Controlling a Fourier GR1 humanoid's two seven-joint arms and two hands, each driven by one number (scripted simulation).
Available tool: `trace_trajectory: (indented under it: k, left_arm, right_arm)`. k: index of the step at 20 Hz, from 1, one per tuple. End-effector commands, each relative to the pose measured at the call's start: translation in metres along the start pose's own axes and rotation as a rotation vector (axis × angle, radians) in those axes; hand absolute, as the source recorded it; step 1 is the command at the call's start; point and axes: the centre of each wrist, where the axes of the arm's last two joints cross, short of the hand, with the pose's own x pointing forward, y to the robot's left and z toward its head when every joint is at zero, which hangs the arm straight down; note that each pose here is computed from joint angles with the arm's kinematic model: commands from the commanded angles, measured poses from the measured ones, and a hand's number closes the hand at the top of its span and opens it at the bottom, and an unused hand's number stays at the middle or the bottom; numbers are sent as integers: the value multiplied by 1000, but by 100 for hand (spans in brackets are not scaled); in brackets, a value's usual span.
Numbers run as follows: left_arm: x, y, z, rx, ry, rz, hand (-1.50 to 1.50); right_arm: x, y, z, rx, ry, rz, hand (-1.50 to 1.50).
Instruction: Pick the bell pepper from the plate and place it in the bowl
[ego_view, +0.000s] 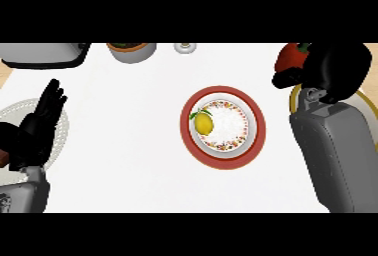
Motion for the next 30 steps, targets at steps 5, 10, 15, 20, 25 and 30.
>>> trace_trajectory:
  k: [5,10,15,20,25,30]
  left_arm:
    - [-4,9,-1,-14,-15,-2,0]
    - [-4,4,-13,-17,12,-2,0]
    - [13,15,0,-21,-3,7,0]
    - [17,0,-4,-26,-18,10,0]
    - [10,-2,0,-16,-23,3,0]
    - [-2,9,-4,-21,-21,8,0]
  right_arm:
    - [-63,3,-39,5,69,-99,150]
    - [-109,29,-79,6,77,-114,150]
    - [-147,52,-100,-5,87,-110,150]
    - [-191,74,-124,-9,97,-128,150]
    - [-225,76,-135,264,361,-35,-150]
    - [-257,75,-137,333,217,-132,-150]
